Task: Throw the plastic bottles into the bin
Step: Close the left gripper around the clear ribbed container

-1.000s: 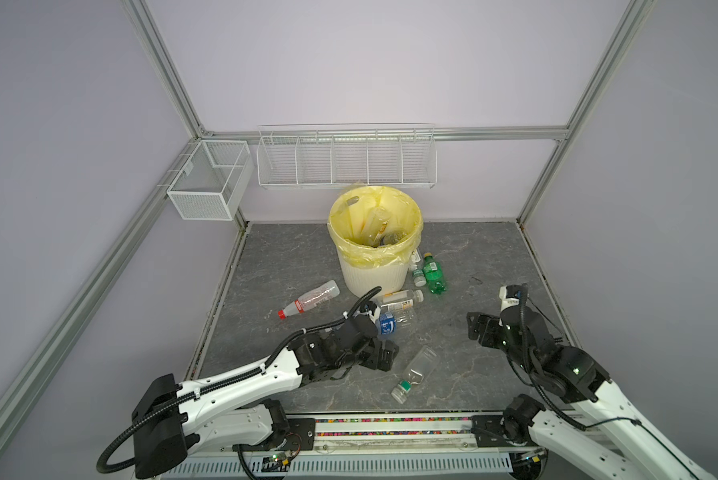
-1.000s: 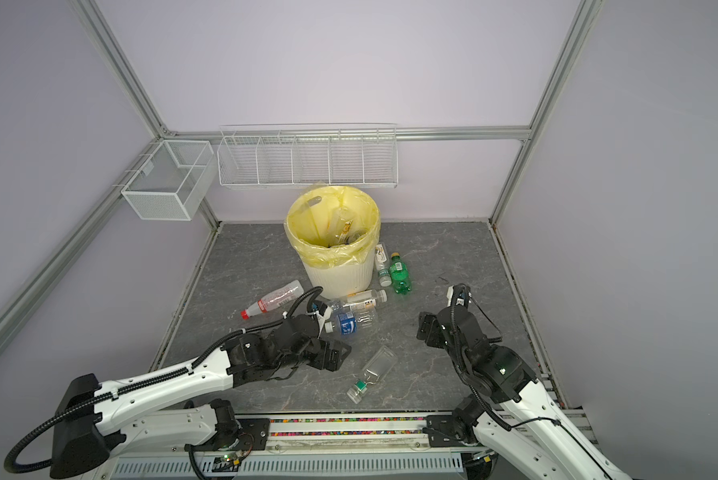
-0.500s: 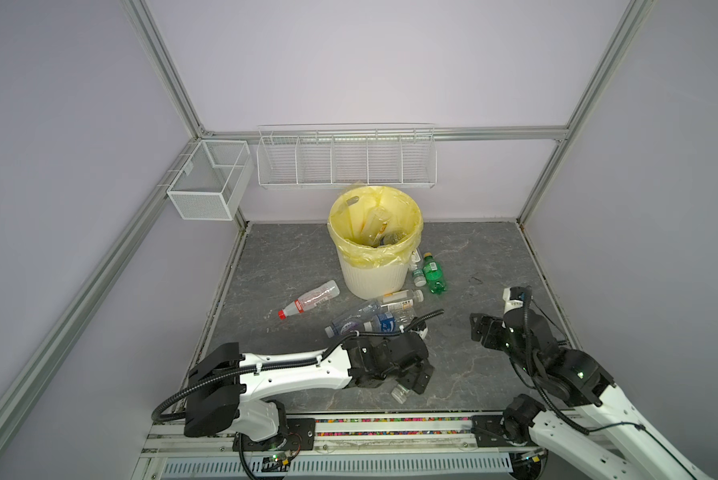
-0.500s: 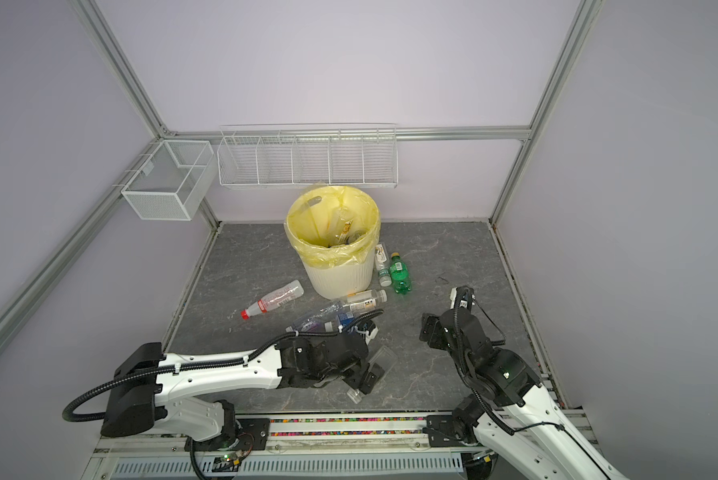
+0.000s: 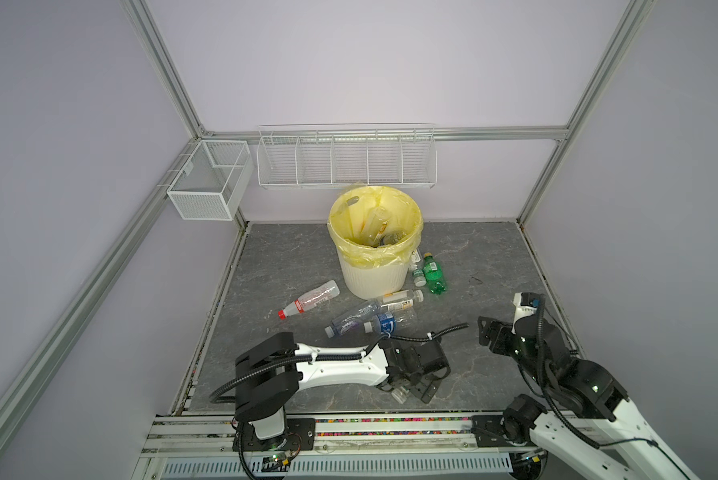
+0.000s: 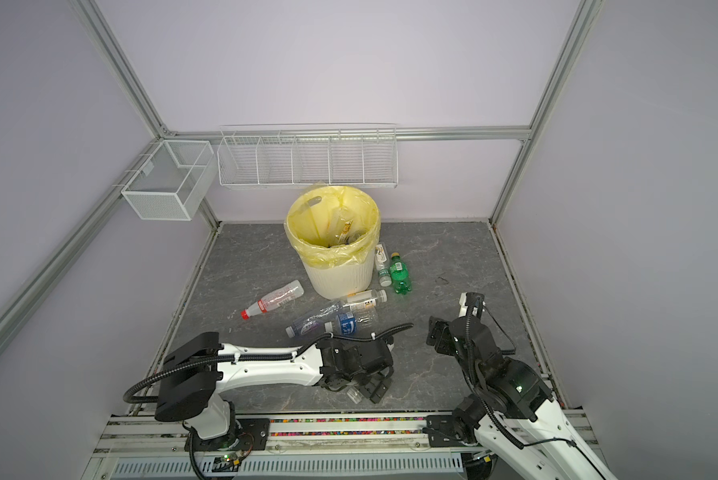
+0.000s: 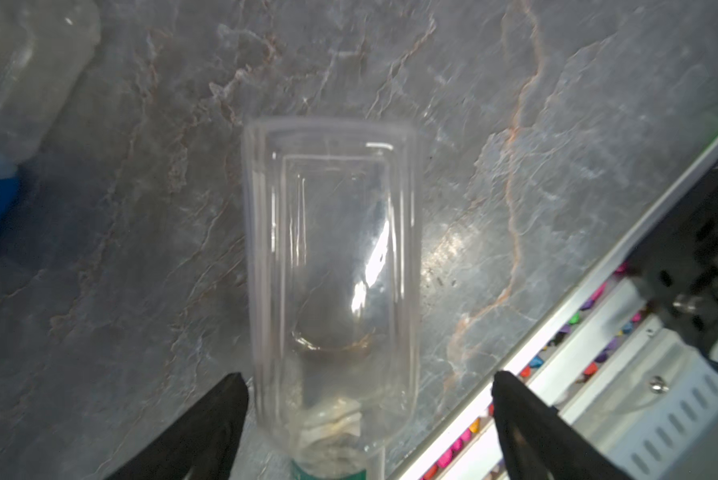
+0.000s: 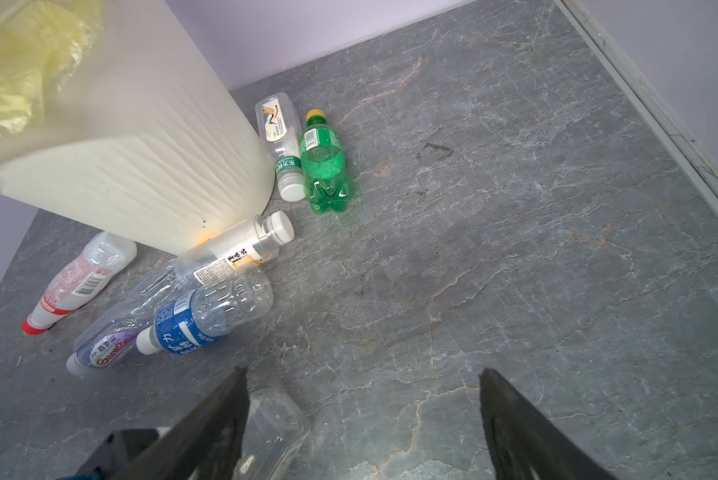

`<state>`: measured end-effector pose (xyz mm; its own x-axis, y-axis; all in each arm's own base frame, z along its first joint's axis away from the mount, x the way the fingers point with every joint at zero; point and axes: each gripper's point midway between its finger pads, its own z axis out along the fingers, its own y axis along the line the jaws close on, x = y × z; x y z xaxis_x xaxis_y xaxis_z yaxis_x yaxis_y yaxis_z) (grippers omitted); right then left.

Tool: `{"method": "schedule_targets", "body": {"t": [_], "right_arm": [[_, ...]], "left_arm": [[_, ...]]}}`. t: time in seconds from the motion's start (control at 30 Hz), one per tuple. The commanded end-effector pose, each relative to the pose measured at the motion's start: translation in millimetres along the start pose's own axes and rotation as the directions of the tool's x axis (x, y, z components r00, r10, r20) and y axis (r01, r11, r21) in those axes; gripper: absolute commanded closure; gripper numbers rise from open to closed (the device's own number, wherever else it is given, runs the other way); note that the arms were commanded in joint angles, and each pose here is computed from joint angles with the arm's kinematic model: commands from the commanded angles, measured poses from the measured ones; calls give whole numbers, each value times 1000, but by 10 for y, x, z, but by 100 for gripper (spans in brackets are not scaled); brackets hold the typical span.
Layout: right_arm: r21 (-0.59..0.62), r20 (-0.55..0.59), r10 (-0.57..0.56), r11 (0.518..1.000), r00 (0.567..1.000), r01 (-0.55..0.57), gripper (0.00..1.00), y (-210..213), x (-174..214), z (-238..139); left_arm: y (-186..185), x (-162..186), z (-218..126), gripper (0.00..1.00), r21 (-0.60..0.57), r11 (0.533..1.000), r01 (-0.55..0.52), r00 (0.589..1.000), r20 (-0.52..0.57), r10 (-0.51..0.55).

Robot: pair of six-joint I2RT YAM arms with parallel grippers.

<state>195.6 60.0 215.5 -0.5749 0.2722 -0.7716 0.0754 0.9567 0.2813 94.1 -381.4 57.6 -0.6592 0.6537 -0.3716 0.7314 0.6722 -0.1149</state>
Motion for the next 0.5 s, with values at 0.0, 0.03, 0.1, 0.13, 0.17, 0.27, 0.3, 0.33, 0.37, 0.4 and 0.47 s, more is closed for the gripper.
{"method": "schedule_targets", "body": {"t": [0.0,0.03,0.1,0.13,0.17,0.27,0.3,0.33,0.37,0.4,0.47], "right_arm": [[38,8,22,999,1000,-23,12,-119,47,-8],[34,12,24,999,1000,-24,12,-122,49,-14],[34,20,26,999,999,-27,12,-136,42,-27],[34,22,31,999,999,-31,12,-142,36,-40],[35,23,34,999,999,-35,12,-148,34,-48],[28,30,46,998,998,-47,12,-152,26,-67],[25,32,46,999,998,-47,12,-147,20,-73],[24,32,44,999,999,-44,12,-148,17,-82],[26,31,44,999,999,-44,12,-154,17,-90],[28,28,49,998,998,-50,12,-163,20,-100],[25,26,58,998,998,-59,12,-169,32,-107]], "left_arm": [[-35,-30,-7,9,-4,1000,7,1000,-11,-7],[-35,-36,4,10,-5,1000,7,1000,-8,-7],[-28,-53,11,11,-14,1000,2,1000,-5,-2],[-30,-67,16,12,-18,1000,2,1000,-4,-2],[-33,-67,25,14,-18,1000,2,1000,-6,-2],[-52,-66,71,18,-13,1000,-1,1000,-13,1],[-55,-68,82,20,-14,1000,-1,1000,-14,0],[-53,-70,87,24,-17,1000,0,1000,-14,0],[-49,-67,89,27,-19,1000,1,1000,-16,-1],[-42,-67,84,30,-23,1000,6,1000,-16,-6],[-37,-67,85,38,-25,1000,8,1000,-15,-9]]}}
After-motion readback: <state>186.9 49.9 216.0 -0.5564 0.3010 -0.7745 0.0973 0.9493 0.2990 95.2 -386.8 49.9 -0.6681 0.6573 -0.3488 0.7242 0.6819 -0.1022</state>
